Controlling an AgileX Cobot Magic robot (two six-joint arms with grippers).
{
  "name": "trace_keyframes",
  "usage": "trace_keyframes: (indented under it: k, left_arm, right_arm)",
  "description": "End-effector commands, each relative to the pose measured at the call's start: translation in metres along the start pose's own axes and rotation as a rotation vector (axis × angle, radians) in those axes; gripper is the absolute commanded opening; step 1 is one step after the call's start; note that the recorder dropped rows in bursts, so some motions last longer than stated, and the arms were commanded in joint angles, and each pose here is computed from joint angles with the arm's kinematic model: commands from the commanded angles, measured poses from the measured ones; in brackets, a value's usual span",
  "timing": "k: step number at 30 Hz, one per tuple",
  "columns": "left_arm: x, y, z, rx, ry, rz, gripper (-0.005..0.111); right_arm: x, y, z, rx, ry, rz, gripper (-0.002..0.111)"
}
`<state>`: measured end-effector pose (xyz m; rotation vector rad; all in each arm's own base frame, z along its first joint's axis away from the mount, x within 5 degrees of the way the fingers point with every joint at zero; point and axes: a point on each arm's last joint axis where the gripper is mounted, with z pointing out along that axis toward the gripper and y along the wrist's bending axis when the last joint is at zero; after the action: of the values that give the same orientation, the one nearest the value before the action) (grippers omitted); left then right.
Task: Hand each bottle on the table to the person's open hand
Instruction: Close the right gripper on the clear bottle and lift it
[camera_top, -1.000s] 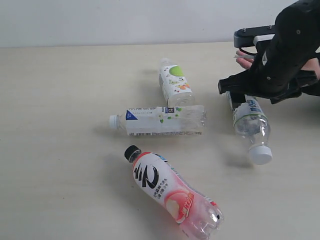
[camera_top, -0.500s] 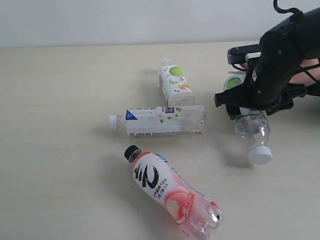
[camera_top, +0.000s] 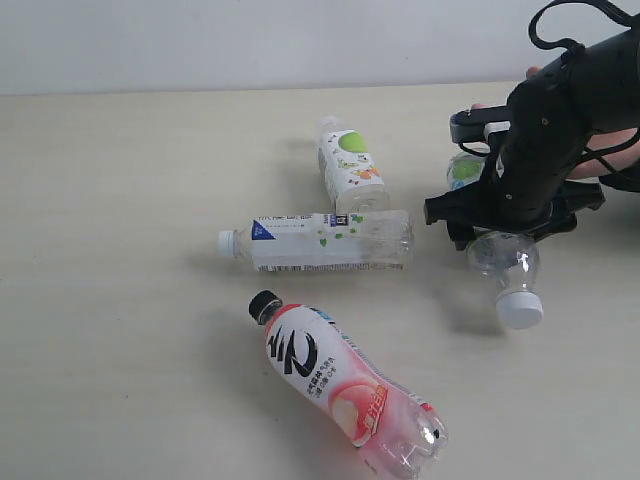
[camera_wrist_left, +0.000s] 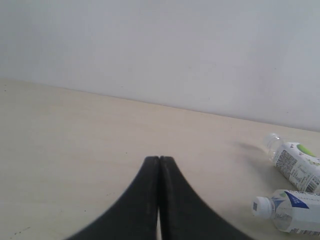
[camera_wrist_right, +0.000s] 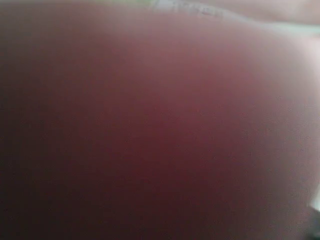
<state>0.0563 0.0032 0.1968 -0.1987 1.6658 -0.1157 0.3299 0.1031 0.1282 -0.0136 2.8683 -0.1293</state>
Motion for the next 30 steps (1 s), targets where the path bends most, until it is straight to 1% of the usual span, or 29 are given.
trace_keyframes:
  k: [1, 3, 4, 5, 6, 7, 9, 10, 11, 30]
  left_arm:
    - [0.0005, 0.0000, -0.0003, 0.002, -0.007, -0.006, 0.000]
    - [0.0005, 0.0000, -0.0003, 0.002, -0.007, -0.006, 0.000]
    - [0.0005, 0.0000, -0.0003, 0.002, -0.007, -0.006, 0.000]
    - [0.0005, 0.0000, -0.0003, 0.002, -0.007, -0.006, 0.000]
    - [0.0005, 0.0000, -0.0003, 0.002, -0.007, -0.006, 0.000]
    - [0.0005, 0.0000, -0.0003, 0.002, -0.007, -0.006, 0.000]
    - [0.0005, 0.0000, -0.0003, 0.002, -0.007, -0.006, 0.000]
    - [0.0005, 0.0000, -0.0003, 0.002, -0.007, -0.006, 0.000]
    - [0.0005, 0.0000, -0.0003, 0.002, -0.007, -0.006, 0.000]
    - [0.0005, 0.0000, -0.0003, 0.002, -0.007, -0.006, 0.000]
  right_arm:
    - [-0.0020, 0.0005, -0.0020, -0.001, -0.011, -0.002, 0.065]
    - [-0.0017, 0.0003, -0.0020, 0.001, -0.008, -0.002, 0.056]
    - [-0.0012, 0.0000, -0.0020, 0.004, -0.003, -0.002, 0.049]
    - [-0.0008, -0.0003, -0.0020, 0.007, 0.001, -0.002, 0.044]
    - [-0.0003, -0.0008, -0.0020, 0.013, 0.007, -0.004, 0.034]
    - [-0.0001, -0.0009, -0.0020, 0.014, 0.009, -0.004, 0.028]
    - [0.0011, -0.0020, -0.0020, 0.026, 0.022, -0.010, 0.006]
    - [0.0013, -0.0022, -0.0020, 0.028, 0.025, -0.010, 0.001]
    - [0.0013, -0.0022, -0.0020, 0.028, 0.025, -0.012, 0.000]
    - [0.0011, -0.0024, -0.0020, 0.031, 0.022, -0.017, 0.000]
